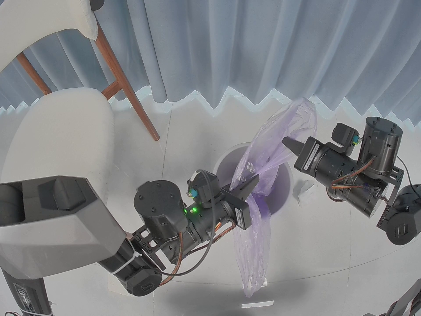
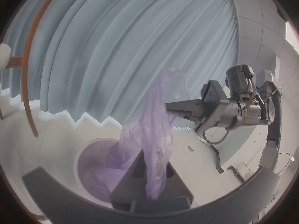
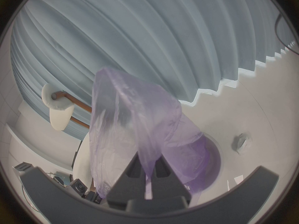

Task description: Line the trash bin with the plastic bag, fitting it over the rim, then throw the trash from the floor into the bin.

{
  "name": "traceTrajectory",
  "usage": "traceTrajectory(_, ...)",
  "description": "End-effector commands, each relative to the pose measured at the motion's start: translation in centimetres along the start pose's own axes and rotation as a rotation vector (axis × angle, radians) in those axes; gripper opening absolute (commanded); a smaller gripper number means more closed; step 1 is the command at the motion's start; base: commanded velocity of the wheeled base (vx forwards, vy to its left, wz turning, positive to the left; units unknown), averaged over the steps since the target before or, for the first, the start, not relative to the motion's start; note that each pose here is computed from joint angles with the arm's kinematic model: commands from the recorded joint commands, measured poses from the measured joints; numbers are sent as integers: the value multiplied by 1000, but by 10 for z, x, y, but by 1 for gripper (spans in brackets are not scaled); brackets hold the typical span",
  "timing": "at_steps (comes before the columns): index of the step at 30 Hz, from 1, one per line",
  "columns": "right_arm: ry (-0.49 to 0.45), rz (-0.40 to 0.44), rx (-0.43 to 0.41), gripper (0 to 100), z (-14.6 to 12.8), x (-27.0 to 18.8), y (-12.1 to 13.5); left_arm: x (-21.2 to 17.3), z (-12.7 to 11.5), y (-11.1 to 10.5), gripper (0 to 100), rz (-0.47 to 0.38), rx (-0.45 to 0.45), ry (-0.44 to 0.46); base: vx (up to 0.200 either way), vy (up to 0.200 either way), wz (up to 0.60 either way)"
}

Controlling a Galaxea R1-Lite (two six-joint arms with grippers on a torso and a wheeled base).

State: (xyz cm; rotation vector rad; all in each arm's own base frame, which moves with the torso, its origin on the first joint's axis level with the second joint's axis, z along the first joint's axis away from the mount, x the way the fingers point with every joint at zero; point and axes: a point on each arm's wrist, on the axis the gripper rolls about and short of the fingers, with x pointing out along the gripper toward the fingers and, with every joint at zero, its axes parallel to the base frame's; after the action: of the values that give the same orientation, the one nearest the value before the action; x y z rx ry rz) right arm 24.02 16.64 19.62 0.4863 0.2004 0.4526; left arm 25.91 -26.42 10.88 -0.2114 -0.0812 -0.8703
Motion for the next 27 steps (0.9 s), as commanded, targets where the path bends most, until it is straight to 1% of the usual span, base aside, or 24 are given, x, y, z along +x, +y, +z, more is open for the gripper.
traceTrajectory(1,13,-18,-7,0,-9,8,-7,7,-3,14,0,35,-15,-11,0,0,0)
traceTrajectory(4,19,-25,-15,0,-14,13,-10,11,1,21,0,50,-45,-39,0,0,0)
traceTrajectory(8,29,-46,-29,0,-17,18,-16,15,-6,27,0,60,-66,-31,0,0,0)
traceTrajectory(10,10,-67,-28,0,-16,25,-24,19,-8,28,0,60,-84,-38,0,0,0)
traceTrajectory(14,-11,-71,-28,0,-19,33,-30,21,-15,26,0,55,-100,-21,0,0,0)
traceTrajectory(16,-24,-76,-30,0,-27,43,-38,24,-26,28,0,57,-104,-5,0,0,0)
traceTrajectory(18,-47,-80,-37,0,-28,48,-44,26,-32,30,0,57,-105,8,0,0,0)
traceTrajectory(19,-79,-86,-43,0,-25,51,-50,26,-35,33,0,60,-106,12,0,0,0)
traceTrajectory(22,-129,-102,-41,0,-16,59,-60,31,-35,41,0,74,-101,-5,0,0,0)
traceTrajectory(24,-140,-109,-37,0,-13,60,-63,32,-35,42,0,75,-102,-13,0,0,0)
traceTrajectory(27,-125,-118,-41,0,-17,62,-66,35,-33,46,0,87,-114,-29,0,0,0)
